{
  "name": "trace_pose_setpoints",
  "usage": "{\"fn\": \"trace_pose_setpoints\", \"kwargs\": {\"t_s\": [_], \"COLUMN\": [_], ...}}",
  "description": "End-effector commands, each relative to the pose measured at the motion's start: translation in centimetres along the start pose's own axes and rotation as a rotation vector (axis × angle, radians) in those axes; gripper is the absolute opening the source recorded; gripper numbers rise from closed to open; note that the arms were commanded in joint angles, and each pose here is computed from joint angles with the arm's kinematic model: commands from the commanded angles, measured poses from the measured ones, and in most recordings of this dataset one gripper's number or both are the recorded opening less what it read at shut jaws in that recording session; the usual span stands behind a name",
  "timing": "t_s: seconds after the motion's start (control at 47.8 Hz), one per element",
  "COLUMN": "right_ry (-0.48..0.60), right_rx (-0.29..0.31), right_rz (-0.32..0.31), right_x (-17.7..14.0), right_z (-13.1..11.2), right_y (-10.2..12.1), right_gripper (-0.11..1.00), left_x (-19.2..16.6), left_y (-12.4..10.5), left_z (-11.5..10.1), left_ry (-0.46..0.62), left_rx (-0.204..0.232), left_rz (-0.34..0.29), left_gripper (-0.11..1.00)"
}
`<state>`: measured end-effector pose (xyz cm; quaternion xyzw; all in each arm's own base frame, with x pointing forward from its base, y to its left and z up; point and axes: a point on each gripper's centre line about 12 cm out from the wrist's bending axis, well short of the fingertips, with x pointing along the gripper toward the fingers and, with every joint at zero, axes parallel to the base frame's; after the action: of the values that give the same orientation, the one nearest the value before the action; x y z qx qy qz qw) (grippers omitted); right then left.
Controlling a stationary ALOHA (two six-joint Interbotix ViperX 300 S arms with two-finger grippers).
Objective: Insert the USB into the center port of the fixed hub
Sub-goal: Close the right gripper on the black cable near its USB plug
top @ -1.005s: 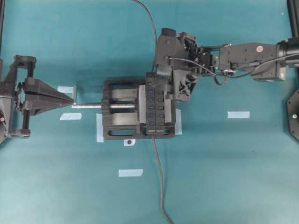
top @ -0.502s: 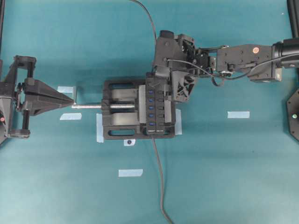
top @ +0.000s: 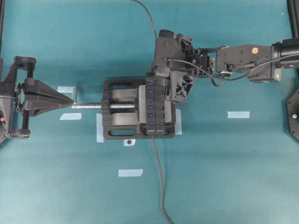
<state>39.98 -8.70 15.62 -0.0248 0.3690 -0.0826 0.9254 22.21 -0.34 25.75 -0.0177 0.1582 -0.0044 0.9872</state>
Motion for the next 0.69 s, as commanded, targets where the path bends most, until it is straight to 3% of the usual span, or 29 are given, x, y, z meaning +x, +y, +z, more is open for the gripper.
{"fn": "trace_pose_setpoints", "kwargs": {"t_s": [0.0,0.398,0.67], "right_ry": [-0.037,-0.037,-0.032], "right_rx": [0.011,0.017,0.018], "right_rz": [-0.003,-0.002,-0.002], "right_x": [-0.44,-0.49,-0.64], "right_z": [1.22,1.29,1.37], "right_y": [-0.15,-0.1,-0.01], "right_gripper": [0.33,0.13,0.11], "left_x": [0.04,0.04,0.01], "left_y": [-0.05,-0.05,-0.06], "left_z": [0.45,0.45,0.56], "left_ry": [-0.012,-0.012,-0.017], "left_rx": [0.0,0.0,0.0], "left_rz": [-0.002,-0.002,-0.002], "left_gripper": [0.0,0.0,0.0]}}
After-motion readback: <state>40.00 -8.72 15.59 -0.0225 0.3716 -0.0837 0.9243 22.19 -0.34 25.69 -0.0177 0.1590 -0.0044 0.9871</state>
